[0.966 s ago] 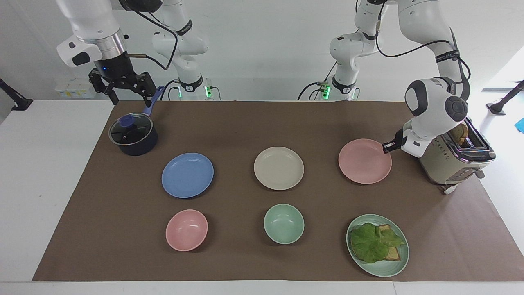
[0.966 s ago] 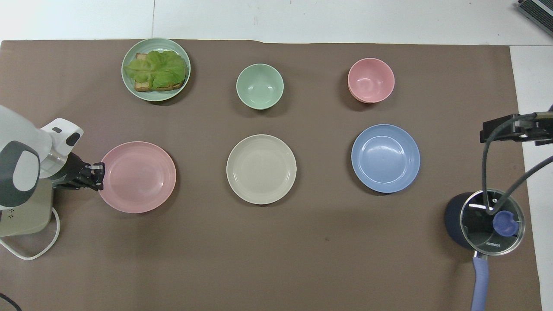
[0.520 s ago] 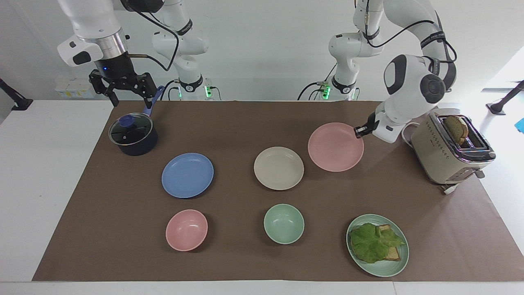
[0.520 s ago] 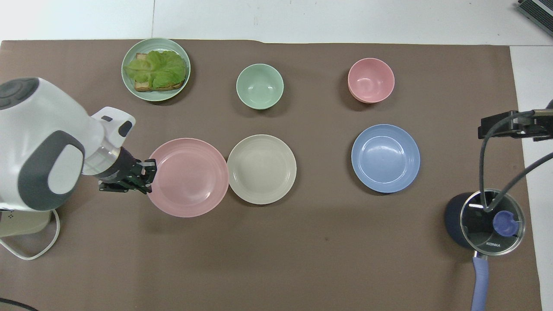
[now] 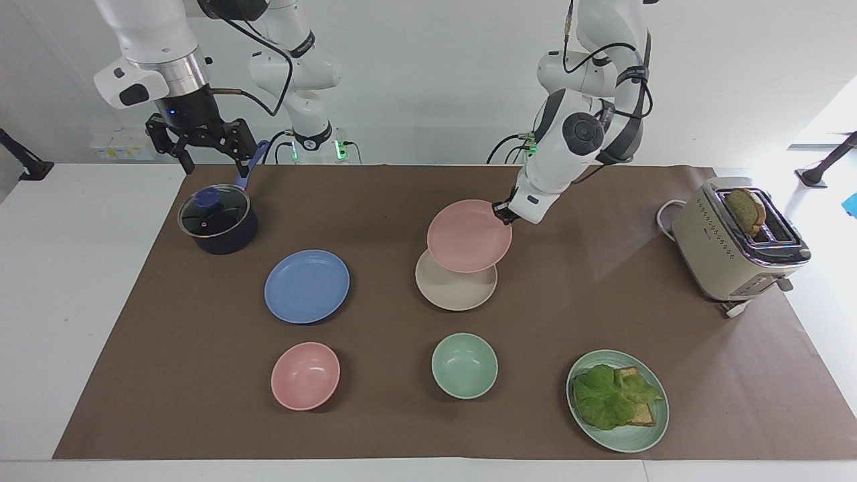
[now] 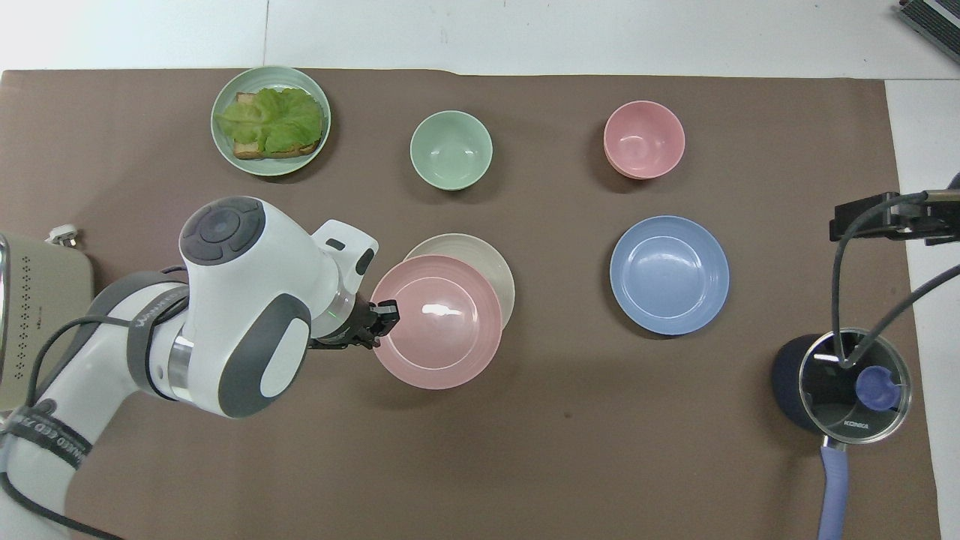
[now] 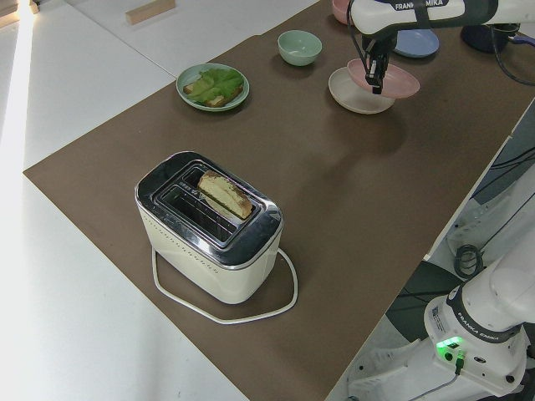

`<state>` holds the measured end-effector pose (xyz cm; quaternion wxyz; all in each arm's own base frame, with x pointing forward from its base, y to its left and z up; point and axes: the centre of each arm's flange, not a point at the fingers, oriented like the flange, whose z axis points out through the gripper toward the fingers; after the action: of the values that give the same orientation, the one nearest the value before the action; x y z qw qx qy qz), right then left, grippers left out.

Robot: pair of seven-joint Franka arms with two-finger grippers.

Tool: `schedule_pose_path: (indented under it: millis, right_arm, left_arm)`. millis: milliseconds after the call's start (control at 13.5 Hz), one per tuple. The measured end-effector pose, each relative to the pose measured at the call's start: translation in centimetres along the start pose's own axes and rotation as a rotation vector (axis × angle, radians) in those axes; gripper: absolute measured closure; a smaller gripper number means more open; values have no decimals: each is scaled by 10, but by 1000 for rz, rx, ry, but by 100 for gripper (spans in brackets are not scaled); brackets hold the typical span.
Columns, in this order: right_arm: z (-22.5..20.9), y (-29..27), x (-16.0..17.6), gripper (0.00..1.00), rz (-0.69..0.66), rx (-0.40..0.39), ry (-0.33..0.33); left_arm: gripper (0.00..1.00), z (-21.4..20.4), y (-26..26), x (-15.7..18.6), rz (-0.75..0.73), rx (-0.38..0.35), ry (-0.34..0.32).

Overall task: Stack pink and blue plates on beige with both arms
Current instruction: 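Carry the pink plate with the left gripper onto the beige plate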

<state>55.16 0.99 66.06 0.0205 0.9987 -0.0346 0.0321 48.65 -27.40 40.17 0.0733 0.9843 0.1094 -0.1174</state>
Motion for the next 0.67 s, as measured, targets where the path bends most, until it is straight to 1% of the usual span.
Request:
schedule_pose_path:
  millis: [223, 371, 446, 520, 669]
  right_arm:
    - [0, 0, 0, 0, 0, 0, -1]
    - [2, 1, 0, 0, 1, 0, -1]
    - [4, 1, 1, 0, 2, 0, 4]
    - [7, 2, 3, 0, 5, 1, 8]
    - [21, 7, 4, 0, 13, -1, -3]
  left_arm:
    - [95, 24, 3, 17, -10, -22, 30]
    - [77, 26, 4, 19, -10, -26, 34]
    - [64, 26, 4, 19, -9, -27, 35]
    - [54, 25, 4, 19, -10, -28, 36]
    - [28, 23, 1, 22, -19, -28, 37]
